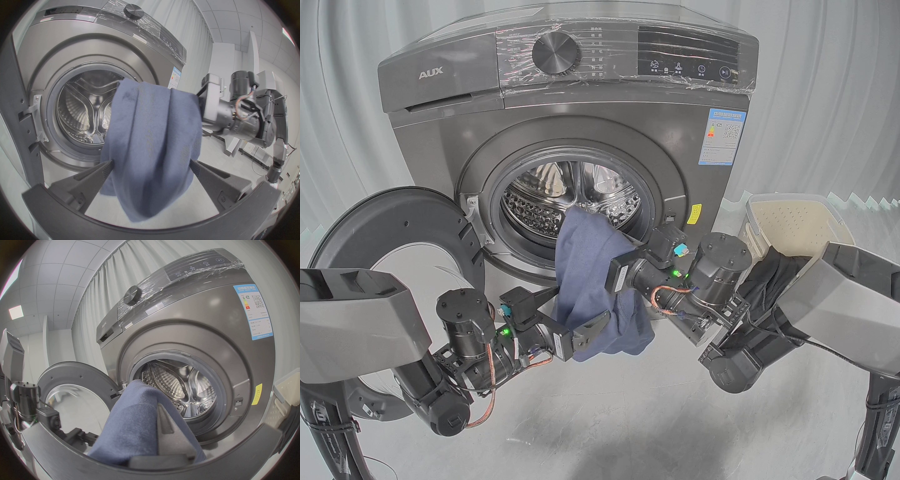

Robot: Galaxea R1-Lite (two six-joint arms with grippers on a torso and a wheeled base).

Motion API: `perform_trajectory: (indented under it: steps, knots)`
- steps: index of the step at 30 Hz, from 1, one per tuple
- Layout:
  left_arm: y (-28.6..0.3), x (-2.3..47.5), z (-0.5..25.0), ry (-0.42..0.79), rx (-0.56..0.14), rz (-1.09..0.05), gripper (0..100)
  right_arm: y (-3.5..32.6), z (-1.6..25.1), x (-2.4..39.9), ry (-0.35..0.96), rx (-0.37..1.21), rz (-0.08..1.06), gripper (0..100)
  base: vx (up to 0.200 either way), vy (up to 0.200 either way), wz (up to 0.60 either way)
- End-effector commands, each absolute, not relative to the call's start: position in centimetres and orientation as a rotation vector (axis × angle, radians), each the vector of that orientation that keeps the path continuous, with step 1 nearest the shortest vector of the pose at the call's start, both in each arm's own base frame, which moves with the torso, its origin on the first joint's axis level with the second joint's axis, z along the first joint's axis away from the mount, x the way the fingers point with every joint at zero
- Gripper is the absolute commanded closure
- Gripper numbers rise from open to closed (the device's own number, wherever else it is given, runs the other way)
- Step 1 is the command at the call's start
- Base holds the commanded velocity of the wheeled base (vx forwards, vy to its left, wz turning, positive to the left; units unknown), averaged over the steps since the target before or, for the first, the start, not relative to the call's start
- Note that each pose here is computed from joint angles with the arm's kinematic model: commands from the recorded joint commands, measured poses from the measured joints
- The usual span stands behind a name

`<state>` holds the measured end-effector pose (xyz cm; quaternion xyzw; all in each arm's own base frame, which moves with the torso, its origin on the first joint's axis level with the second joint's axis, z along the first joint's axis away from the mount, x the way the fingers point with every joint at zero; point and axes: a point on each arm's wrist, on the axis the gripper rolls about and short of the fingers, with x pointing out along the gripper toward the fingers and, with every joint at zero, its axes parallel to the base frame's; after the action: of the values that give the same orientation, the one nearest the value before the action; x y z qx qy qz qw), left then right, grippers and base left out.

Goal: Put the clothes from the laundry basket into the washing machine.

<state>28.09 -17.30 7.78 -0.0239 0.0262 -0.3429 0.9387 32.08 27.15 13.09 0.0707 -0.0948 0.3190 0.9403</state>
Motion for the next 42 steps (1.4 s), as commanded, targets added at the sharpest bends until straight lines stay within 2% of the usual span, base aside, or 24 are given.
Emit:
perform_trajectory:
  steps: [1,12,29,30,35,42]
  knots:
    - [-17.8,29.5,6.5,0.064,-0.046,-0.689,0,28.3,13.0,30.6,-0.18,0.146,0.692,100,0.0,0.0,0.0]
    - [-16.3,32.2,4.7,0.077,-0.043,-0.616,0,28.2,13.7,27.4,-0.146,0.155,0.747,100,0.0,0.0,0.0]
    - [-17.2,34.4,3.4,0.053,-0.051,-0.608,0,28.3,13.5,25.8,-0.123,0.16,0.781,100,0.0,0.0,0.0]
    - [-17.2,34.5,3.4,0.052,-0.053,-0.608,100,28.3,13.5,25.8,-0.122,0.159,0.78,100,0.0,0.0,0.0]
    - [-17.0,34.7,3.7,0.041,-0.059,-0.603,100,28.1,13.6,26.0,-0.124,0.159,0.772,100,0.0,0.0,0.0]
    - [-14.6,35.8,5.1,0.005,-0.094,-0.504,100,25.3,12.7,26.3,-0.069,0.142,0.714,100,0.0,0.0,0.0]
